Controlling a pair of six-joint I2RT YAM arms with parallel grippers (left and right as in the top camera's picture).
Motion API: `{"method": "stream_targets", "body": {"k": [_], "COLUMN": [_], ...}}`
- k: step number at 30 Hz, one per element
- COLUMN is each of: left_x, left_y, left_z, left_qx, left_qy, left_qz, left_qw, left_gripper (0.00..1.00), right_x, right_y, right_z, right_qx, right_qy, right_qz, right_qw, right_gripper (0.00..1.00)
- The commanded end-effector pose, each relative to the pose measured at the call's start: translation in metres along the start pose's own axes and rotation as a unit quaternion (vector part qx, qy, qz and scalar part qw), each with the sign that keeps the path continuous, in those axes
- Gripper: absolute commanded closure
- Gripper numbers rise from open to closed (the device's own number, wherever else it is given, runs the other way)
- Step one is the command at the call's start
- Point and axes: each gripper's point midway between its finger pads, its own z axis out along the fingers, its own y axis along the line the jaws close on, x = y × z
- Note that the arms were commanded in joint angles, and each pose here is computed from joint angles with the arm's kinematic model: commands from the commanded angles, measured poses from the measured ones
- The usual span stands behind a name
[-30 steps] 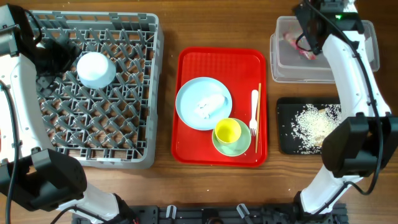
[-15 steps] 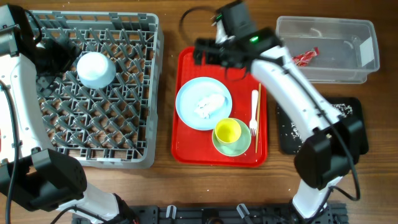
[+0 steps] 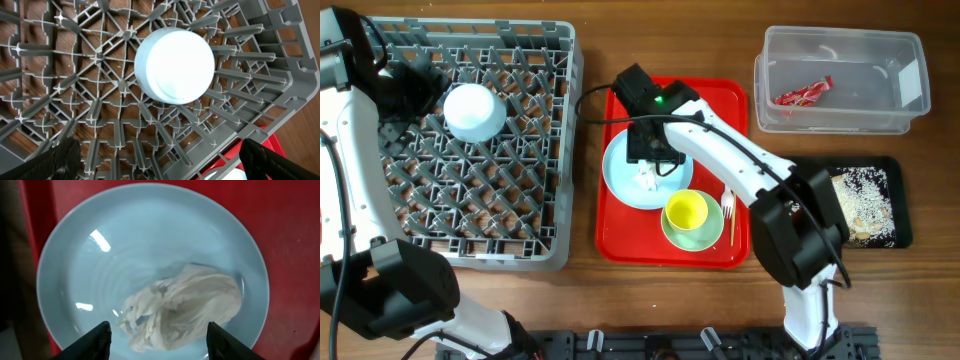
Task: Sort waste into correct bins and load items into the dishwasher rack
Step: 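Return the right gripper to the plate and grasp the white tissue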
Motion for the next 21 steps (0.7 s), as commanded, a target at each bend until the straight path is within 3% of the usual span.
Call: {"method": "stream_targets", "body": {"k": [1, 7, 13, 19, 21], "left_x": [0.001, 0.001, 0.002, 0.002, 0.002], "left_y": [0.0, 0.001, 0.001, 0.001, 0.001], "left_z": [0.002, 0.002, 0.002, 0.002, 0.002], "left_qx": [0.0, 0.0, 0.0, -0.001, -0.001], "left_qy": [0.006, 0.006, 0.007, 0.008, 0.007], "left_qz": [-0.006, -0.006, -0.003, -0.003, -0.003], "left_qw": [1.0, 1.0, 1.0, 1.0, 1.0], "left_gripper": [0.0, 0.0, 0.0, 0.0, 0.0], "right_x": [0.012, 0.023, 0.028, 0.03, 0.029], "right_y": [-0.007, -0.015, -0.016, -0.017, -0.016], "right_z": [0.023, 0.032, 0.035, 0.053, 0.054], "right_qx": [0.024, 0.044, 0.046, 0.053, 0.051], "right_qy": [0.031, 0.057, 0.069, 0.08, 0.078], "right_qz": [0.021, 0.008, -0.021, -0.025, -0.03], "right_qw": [0.999, 0.997, 0.996, 0.995, 0.995], "right_gripper": [0.38, 0.37, 0.42, 0.52, 0.61]}}
